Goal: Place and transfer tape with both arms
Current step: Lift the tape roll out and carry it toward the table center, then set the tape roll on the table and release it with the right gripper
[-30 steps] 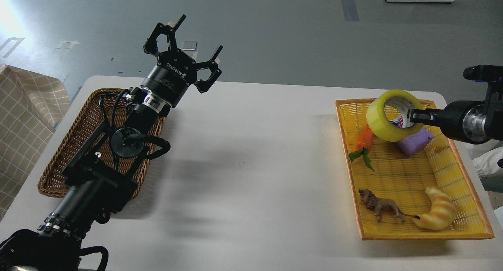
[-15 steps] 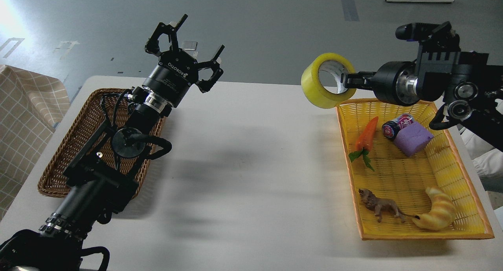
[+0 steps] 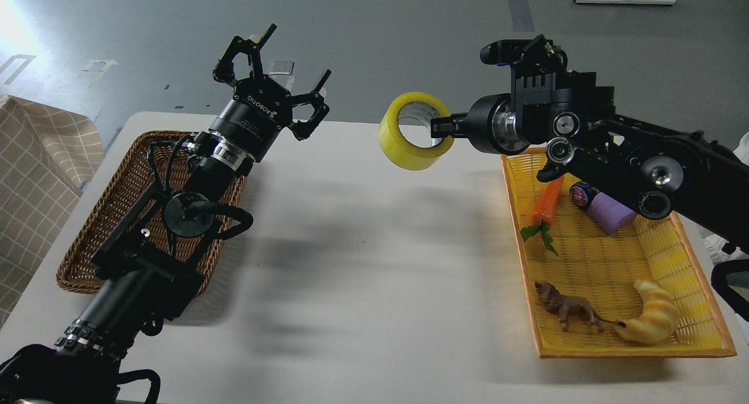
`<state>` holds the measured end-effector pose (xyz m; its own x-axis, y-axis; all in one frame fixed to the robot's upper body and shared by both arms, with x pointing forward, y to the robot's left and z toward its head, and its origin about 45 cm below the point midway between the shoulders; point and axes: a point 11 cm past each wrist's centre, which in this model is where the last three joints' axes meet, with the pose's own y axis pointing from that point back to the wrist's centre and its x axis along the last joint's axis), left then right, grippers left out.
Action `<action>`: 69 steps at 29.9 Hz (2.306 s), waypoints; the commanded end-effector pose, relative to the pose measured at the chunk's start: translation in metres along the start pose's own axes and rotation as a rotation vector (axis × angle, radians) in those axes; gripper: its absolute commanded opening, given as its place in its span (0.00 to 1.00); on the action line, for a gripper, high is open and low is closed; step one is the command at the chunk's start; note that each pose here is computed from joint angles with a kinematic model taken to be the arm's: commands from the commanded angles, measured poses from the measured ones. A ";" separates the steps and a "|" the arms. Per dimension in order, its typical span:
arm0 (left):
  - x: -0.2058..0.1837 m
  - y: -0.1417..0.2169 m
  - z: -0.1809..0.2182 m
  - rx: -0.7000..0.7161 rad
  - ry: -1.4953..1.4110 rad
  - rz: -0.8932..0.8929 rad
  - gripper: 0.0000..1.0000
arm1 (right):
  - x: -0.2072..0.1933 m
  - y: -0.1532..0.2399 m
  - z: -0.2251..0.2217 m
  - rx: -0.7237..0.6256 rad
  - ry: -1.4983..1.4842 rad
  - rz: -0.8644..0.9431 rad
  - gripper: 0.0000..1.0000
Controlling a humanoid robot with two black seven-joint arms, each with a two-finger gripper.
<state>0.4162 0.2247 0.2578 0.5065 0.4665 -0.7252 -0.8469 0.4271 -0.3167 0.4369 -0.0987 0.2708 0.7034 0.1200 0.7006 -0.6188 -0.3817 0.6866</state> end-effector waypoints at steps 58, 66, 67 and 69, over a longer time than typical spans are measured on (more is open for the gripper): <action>0.000 0.001 -0.004 0.002 0.009 0.003 0.98 | -0.107 -0.065 -0.020 -0.068 0.062 -0.241 0.23; 0.001 0.002 -0.004 0.001 0.010 0.005 0.98 | -0.107 -0.065 -0.020 -0.063 0.055 -0.241 0.40; 0.001 0.002 -0.004 0.001 0.010 0.005 0.98 | -0.107 -0.065 -0.020 -0.063 0.055 -0.241 0.41; 0.001 0.002 -0.005 0.003 0.011 0.004 0.98 | -0.106 -0.064 -0.021 -0.058 0.050 -0.239 0.51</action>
<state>0.4144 0.2225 0.2540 0.5012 0.4609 -0.7324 -0.8486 0.4271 -0.3120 0.3949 -0.0683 0.1557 0.8138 0.2510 0.5241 -0.4580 -0.2781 0.8443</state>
